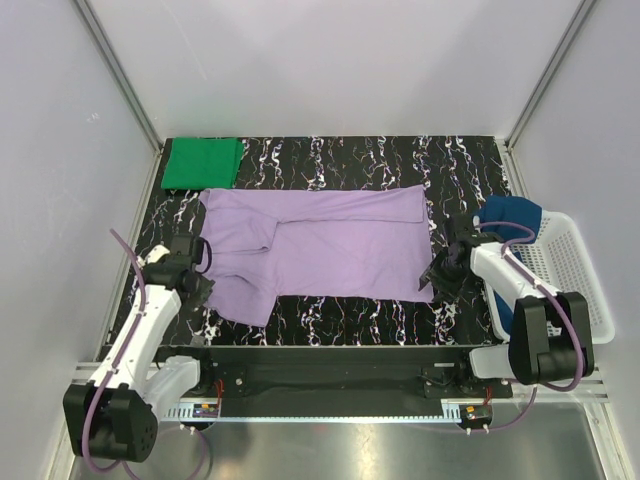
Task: Fold and stack the t-shirts
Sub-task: Fold the tshirt
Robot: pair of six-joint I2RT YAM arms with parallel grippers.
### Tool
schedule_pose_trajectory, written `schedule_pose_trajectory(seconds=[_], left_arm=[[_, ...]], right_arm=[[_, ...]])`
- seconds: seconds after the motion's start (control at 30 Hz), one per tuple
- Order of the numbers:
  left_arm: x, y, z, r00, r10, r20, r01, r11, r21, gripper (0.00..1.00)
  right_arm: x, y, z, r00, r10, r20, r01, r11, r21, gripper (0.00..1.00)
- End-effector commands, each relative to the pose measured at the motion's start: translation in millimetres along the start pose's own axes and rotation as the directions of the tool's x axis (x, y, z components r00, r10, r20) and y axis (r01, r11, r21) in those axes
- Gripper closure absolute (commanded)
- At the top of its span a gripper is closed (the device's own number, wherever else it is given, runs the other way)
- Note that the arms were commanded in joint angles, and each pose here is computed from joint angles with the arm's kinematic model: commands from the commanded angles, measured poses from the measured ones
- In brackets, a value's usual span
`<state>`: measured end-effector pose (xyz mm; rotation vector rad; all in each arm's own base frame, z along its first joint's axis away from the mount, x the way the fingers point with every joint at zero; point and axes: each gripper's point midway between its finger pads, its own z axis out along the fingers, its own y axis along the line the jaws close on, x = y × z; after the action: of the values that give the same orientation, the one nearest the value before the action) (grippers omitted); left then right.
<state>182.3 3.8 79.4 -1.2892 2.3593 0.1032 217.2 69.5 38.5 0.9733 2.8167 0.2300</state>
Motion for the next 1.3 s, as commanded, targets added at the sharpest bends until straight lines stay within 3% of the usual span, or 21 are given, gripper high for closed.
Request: schedule_pose_trajectory(seconds=[0.0,0.43,0.73,0.97,1.27], left_arm=[[-8.8,0.9,-4.4,0.999,0.012,0.050,-0.012,1.000,0.001,1.00],[-22.5,-1.4,-24.5,0.993,0.047,0.105,-0.049,0.999,0.022,1.00],[-28.4,0.2,-35.2,0.990,0.047,0.132,-0.052,0.998,0.036,1.00],[-30.3,-4.1,-35.6,0.990,0.028,0.140,-0.036,0.998,0.053,1.00],[-30.5,-5.0,-35.9,0.990,0.026,0.138,-0.034,0.998,0.052,1.00]], right_arm=[[-20.1,-13.0,-7.7,0.991,0.064,0.117,-0.067,0.998,0.018,0.50],[-11.9,-25.9,15.3,0.989,0.110,0.098,-0.113,0.993,0.031,0.56],[-4.3,-36.4,19.6,0.995,0.066,0.076,-0.072,0.995,0.074,0.60],[-7.0,-26.6,-1.8,0.992,-0.019,0.128,0.002,0.991,0.131,0.48],[0.6,-28.1,7.6,0.993,0.039,0.107,-0.052,0.991,0.122,0.50]])
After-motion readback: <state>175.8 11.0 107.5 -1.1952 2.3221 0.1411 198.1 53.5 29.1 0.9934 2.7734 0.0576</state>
